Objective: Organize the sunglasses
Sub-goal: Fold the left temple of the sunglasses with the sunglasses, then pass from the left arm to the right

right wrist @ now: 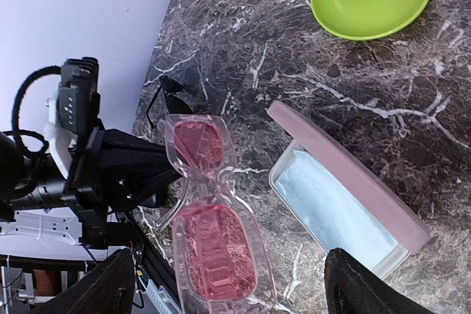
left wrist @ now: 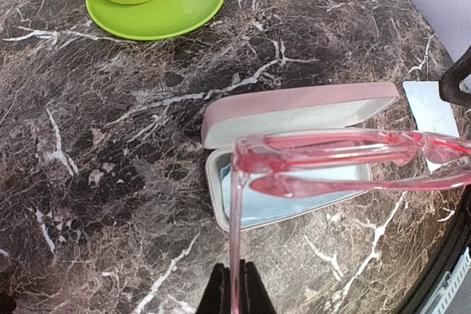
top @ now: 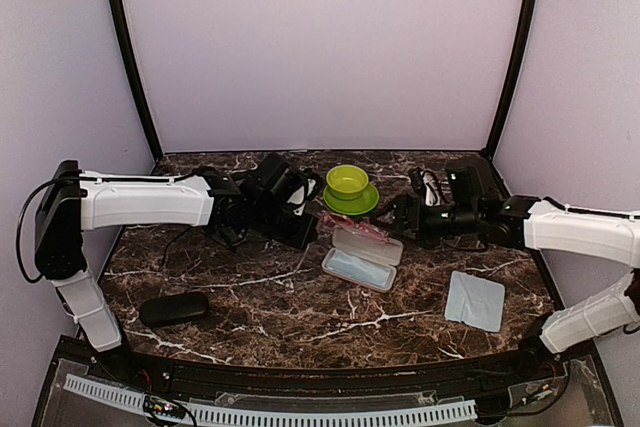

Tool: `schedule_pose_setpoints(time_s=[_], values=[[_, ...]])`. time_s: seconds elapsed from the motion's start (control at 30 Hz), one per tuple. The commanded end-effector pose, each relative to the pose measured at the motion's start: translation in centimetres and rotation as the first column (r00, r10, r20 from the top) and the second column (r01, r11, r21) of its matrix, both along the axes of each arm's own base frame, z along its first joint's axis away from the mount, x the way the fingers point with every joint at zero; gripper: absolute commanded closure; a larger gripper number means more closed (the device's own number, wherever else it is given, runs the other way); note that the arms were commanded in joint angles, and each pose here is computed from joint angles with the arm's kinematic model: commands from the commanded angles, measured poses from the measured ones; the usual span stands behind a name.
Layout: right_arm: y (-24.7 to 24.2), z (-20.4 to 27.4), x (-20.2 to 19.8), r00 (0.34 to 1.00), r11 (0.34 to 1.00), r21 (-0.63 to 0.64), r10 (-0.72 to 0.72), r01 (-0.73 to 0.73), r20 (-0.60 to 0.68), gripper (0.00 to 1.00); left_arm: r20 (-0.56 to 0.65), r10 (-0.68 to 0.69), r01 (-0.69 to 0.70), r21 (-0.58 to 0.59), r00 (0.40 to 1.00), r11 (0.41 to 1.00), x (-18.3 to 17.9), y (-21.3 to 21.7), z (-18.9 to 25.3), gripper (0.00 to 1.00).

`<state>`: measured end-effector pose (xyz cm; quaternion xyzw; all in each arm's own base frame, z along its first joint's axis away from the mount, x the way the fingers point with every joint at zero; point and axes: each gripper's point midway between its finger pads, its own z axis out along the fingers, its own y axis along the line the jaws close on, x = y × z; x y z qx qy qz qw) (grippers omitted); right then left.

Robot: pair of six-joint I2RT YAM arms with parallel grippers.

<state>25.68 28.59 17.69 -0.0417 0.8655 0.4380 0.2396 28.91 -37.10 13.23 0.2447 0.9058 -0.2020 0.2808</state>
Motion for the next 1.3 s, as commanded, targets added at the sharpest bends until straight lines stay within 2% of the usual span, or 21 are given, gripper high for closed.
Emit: schedule_pose_setpoints(time_s=[0.0,0.27,0.5,1.13,1.2,1.27], values=[[1.2,1.6,0.0,0.998,0.984,0.17,0.055,-0.048,-0.04,0.12,0.071,0.001,0.001,-0.029,0.997,1.0,0.0,0.2,2.3,1.0],[1.7,0.4,-0.4,0.99,0.969,0.239,0.092,-0.065,-0.105,0.14,0.112,-0.006,0.012,-0.054,0.994,0.998,0.1,0.2,3.4,1.0],[2.4,0.7,-0.4,0.989,0.945,0.314,0.121,-0.087,-0.089,0.14,0.115,-0.007,0.013,-0.057,0.993,0.998,0.0,0.2,3.5,1.0],[2.9,0.3,0.3,0.991,0.938,0.333,0.123,-0.098,-0.053,0.14,0.109,-0.018,0.024,-0.056,0.994,0.998,-0.2,0.0,3.3,1.0],[3.1,0.4,-0.7,0.979,0.928,0.356,0.165,-0.112,-0.12,0.38,0.109,-0.019,0.025,-0.057,0.994,0.998,-0.2,0.0,3.3,1.0],[3.1,0.3,-0.8,0.978,0.93,0.347,0.171,-0.12,-0.121,0.42,0.108,-0.02,0.026,-0.057,0.994,0.998,-0.2,0.0,3.3,1.0]])
